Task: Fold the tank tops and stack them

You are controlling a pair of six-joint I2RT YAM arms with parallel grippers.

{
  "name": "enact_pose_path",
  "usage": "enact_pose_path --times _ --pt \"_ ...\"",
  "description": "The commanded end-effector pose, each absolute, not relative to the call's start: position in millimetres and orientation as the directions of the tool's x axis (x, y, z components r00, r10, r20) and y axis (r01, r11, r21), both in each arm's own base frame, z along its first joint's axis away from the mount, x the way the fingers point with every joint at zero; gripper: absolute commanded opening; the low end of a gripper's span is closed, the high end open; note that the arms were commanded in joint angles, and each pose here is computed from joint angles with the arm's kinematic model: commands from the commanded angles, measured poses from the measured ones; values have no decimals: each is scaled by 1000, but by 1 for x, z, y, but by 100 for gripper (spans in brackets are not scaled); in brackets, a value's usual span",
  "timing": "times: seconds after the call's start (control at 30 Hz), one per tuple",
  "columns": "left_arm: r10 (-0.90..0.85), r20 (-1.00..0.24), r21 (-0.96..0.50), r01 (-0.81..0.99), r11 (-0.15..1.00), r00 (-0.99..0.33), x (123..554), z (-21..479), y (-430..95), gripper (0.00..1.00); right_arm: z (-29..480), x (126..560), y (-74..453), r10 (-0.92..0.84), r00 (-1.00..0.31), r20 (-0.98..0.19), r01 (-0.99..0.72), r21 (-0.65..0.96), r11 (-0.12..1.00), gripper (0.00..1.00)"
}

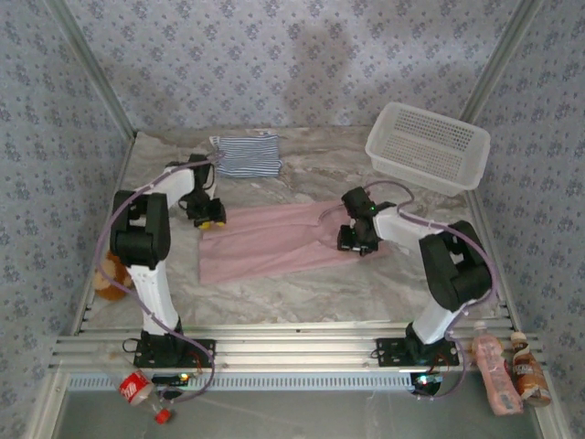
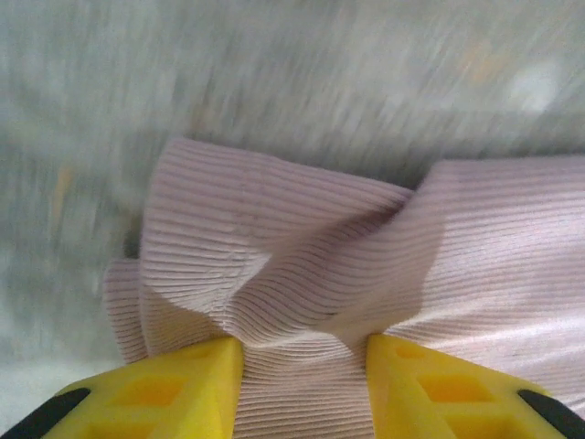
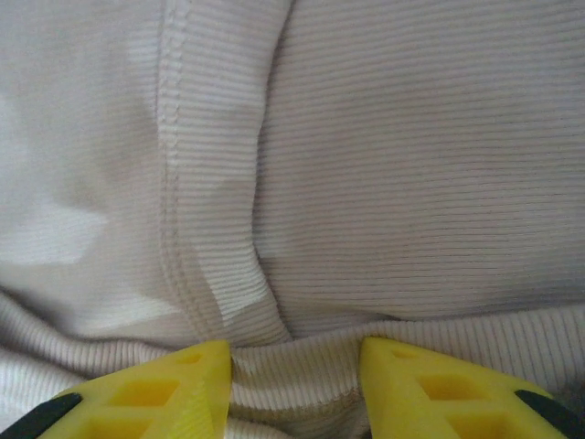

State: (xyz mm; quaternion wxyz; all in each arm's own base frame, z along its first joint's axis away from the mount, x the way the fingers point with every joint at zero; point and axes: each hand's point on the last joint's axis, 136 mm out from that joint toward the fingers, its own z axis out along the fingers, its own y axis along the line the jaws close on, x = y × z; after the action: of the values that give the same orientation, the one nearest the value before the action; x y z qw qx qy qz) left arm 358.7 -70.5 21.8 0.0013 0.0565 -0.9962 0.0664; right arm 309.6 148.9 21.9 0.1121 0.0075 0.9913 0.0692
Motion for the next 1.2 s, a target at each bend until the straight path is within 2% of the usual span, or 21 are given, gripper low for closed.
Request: enact_pose_path --times 0.0,0.27,0.57,0.7,0.83,1.03,1.17 --pt "-192 86 -131 -202 970 -978 313 20 -71 41 8 321 137 -96 -981 -169 -101 21 995 44" --pt "-297 152 -143 -319 937 -943 235 13 -88 42 11 390 156 -353 -923 -155 -340 -100 935 44" --pt "-356 190 -187 -389 902 -915 190 15 -117 42 7 454 162 -473 -868 -153 -450 -160 878 45" --pt "-343 204 -210 -383 899 -917 183 18 -131 43 4 482 159 -499 -847 -182 -476 -155 865 45" --pt "-328 167 -239 -361 901 -930 192 32 -141 43 9 507 162 -546 -809 -218 -521 -164 838 46" --pt "-323 51 -260 -325 909 -945 219 56 -143 45 27 542 167 -592 -731 -339 -573 -167 803 48" --pt "-317 18 -255 -311 916 -948 225 64 -141 46 65 555 176 -597 -666 -447 -596 -162 786 50"
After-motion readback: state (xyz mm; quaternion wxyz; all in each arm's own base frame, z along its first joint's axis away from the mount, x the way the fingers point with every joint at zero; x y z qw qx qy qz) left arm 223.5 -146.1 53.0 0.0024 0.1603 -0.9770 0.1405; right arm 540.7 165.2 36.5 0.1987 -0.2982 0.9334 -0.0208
